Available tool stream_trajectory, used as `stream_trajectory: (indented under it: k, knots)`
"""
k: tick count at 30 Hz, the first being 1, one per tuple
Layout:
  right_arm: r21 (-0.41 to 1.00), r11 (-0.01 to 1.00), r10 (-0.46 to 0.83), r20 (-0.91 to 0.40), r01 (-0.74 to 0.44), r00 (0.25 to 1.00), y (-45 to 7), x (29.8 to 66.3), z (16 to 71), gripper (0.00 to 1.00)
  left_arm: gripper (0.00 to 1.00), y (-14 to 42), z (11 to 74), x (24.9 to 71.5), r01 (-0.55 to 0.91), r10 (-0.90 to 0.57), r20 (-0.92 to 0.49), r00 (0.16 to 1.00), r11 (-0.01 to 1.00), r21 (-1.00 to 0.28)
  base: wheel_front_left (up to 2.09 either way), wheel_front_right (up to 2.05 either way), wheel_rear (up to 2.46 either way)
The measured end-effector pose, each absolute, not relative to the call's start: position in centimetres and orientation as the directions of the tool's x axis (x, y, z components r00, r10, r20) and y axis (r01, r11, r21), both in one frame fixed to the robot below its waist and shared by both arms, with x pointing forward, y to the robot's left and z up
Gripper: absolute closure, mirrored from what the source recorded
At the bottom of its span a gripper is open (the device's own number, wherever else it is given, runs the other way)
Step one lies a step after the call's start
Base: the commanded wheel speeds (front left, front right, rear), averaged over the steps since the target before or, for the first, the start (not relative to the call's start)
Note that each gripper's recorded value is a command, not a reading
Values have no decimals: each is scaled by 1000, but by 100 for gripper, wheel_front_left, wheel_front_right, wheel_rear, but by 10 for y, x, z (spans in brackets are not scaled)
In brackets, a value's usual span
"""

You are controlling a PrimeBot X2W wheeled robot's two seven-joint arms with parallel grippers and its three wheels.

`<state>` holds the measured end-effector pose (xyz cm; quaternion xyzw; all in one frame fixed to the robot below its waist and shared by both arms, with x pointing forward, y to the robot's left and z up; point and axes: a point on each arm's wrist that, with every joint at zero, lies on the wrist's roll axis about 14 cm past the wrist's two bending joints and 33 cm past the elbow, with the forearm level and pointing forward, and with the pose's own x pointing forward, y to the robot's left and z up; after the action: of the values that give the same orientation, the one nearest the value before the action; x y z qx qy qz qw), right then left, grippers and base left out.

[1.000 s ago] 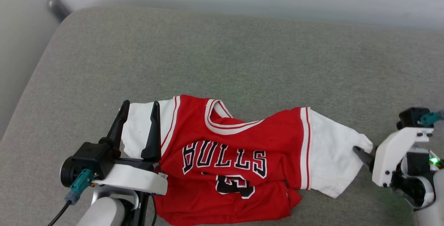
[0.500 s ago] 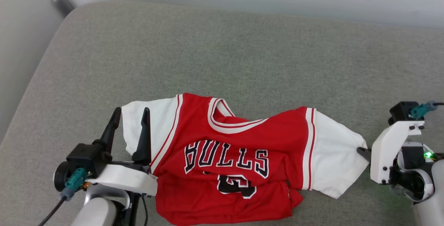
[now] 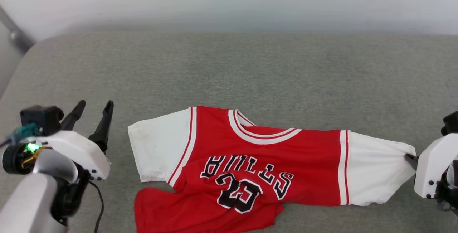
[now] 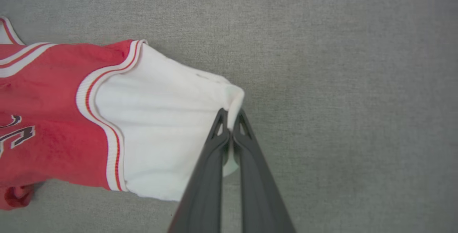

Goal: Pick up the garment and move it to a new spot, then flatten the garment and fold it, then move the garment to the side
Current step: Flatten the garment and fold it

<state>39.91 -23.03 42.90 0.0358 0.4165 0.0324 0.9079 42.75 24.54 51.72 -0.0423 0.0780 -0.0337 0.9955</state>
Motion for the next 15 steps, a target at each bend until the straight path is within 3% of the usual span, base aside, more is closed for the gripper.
stream_trajectory:
  k: [4, 8, 15]
  knots:
    - [100, 995, 64, -753, 18, 655, -240, 389, 429, 100, 0, 239, 490, 442, 130, -161, -344, 925, 985, -110, 0, 0, 0]
    - [112, 992, 55, -771, 49, 634, -242, 383, 418, 100, 0, 235, 450, 446, 168, -215, -548, 808, 976, -135, 0, 0, 0]
    - [131, 987, 52, -805, 92, 592, -243, 376, 394, 100, 0, 218, 399, 450, 218, -280, -737, 615, 959, -183, 0, 0, 0]
